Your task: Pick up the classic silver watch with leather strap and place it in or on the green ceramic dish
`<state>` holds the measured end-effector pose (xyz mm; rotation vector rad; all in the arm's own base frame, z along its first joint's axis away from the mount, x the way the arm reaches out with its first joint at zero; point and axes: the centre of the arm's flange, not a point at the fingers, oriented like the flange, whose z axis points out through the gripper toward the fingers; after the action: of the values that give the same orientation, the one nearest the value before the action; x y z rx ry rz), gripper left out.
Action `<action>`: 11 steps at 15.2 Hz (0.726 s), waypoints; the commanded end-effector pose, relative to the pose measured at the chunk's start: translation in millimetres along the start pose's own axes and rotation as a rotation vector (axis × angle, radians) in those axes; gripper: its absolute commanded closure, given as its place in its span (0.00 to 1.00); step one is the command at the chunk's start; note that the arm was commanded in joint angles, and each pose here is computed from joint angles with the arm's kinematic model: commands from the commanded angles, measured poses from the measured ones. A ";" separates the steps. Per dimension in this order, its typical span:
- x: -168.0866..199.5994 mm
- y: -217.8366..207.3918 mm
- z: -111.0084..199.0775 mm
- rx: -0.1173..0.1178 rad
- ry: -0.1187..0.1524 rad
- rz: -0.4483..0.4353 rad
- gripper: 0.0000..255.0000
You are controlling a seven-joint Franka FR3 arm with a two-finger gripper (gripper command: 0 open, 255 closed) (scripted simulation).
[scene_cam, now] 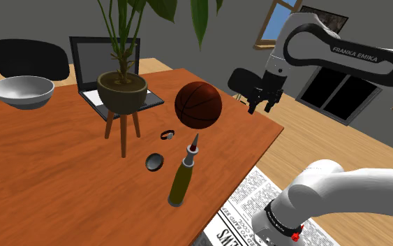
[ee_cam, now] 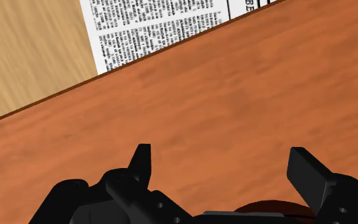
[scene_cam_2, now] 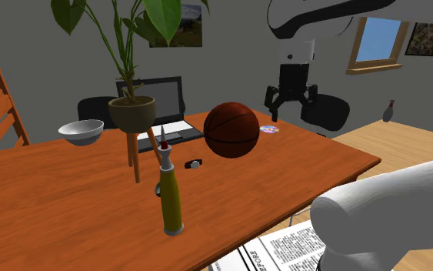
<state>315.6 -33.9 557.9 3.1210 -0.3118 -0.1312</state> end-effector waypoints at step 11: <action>50.9 -104.7 58.6 -0.004 0.039 0.174 0.00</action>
<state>376.1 48.4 501.2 3.0752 -0.5466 -0.0776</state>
